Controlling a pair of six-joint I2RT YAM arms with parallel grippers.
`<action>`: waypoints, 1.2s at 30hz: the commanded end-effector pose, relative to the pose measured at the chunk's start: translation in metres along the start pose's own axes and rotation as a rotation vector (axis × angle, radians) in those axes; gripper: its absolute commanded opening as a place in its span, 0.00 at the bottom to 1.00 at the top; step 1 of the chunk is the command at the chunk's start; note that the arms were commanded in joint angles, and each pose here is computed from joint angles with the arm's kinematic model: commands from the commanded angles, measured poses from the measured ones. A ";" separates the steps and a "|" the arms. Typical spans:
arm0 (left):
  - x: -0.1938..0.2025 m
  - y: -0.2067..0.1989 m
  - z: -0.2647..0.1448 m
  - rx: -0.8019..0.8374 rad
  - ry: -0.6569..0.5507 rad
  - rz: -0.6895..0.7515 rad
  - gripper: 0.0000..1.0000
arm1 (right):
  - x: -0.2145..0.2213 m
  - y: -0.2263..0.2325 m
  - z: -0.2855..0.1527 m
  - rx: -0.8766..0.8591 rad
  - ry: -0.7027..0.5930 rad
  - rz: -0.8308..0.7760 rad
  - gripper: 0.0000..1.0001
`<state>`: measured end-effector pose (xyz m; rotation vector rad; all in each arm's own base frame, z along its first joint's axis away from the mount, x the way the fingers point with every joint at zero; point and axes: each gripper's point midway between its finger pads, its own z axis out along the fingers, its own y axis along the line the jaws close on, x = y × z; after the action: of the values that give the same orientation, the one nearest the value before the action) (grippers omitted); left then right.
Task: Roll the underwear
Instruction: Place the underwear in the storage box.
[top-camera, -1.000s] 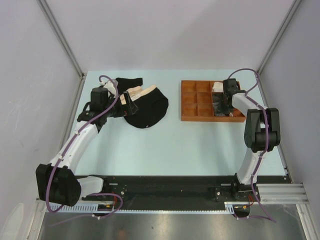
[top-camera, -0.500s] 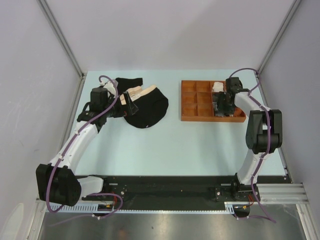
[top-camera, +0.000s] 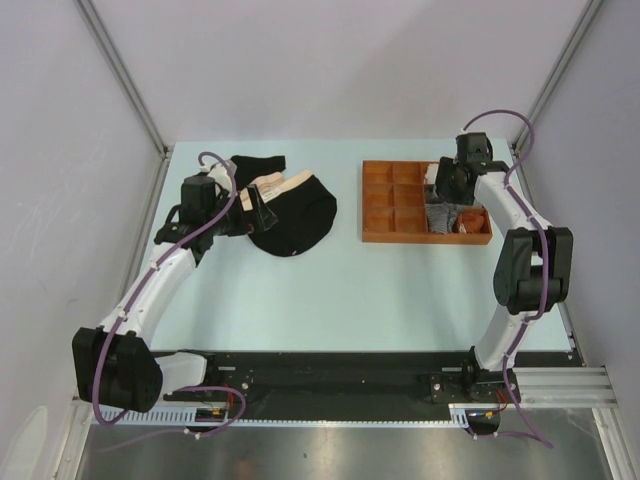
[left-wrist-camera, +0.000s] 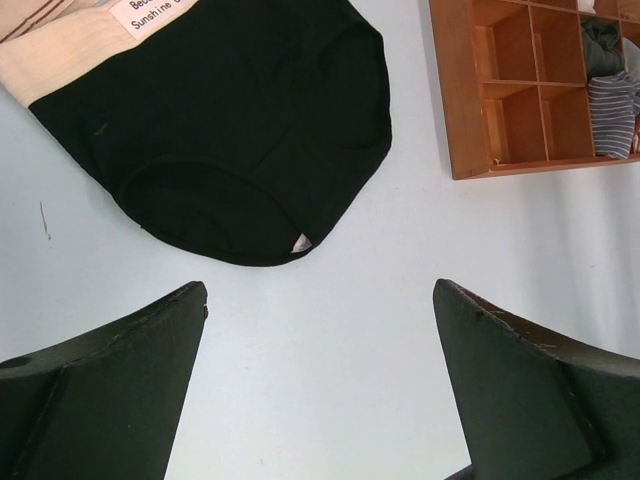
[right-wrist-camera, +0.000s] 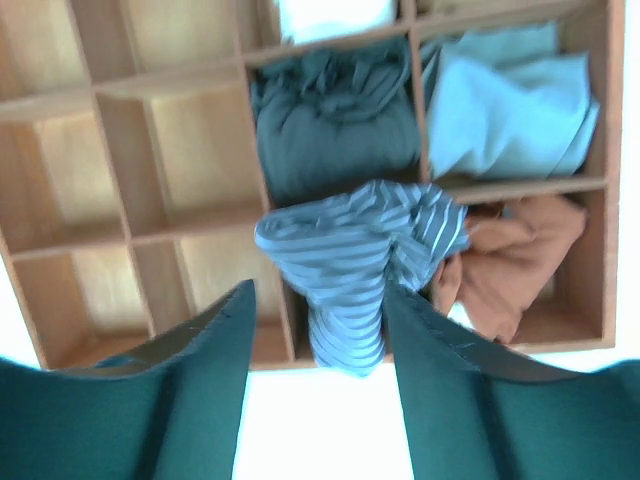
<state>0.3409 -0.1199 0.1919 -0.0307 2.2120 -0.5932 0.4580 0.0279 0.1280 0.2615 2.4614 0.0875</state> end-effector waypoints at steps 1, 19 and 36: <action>-0.008 -0.005 -0.003 0.032 -0.034 -0.005 1.00 | -0.014 -0.007 0.020 0.067 -0.026 -0.018 0.51; -0.009 -0.001 -0.004 0.022 -0.041 -0.008 1.00 | 0.099 -0.034 0.088 0.164 0.262 0.028 0.35; -0.014 0.077 0.015 -0.325 -0.084 -0.219 0.96 | -0.012 0.093 -0.051 -0.069 -0.075 -0.163 0.68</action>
<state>0.3542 -0.0843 0.1750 -0.2129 2.2319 -0.3959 0.4536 0.0548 0.1194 0.1948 2.5214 -0.0069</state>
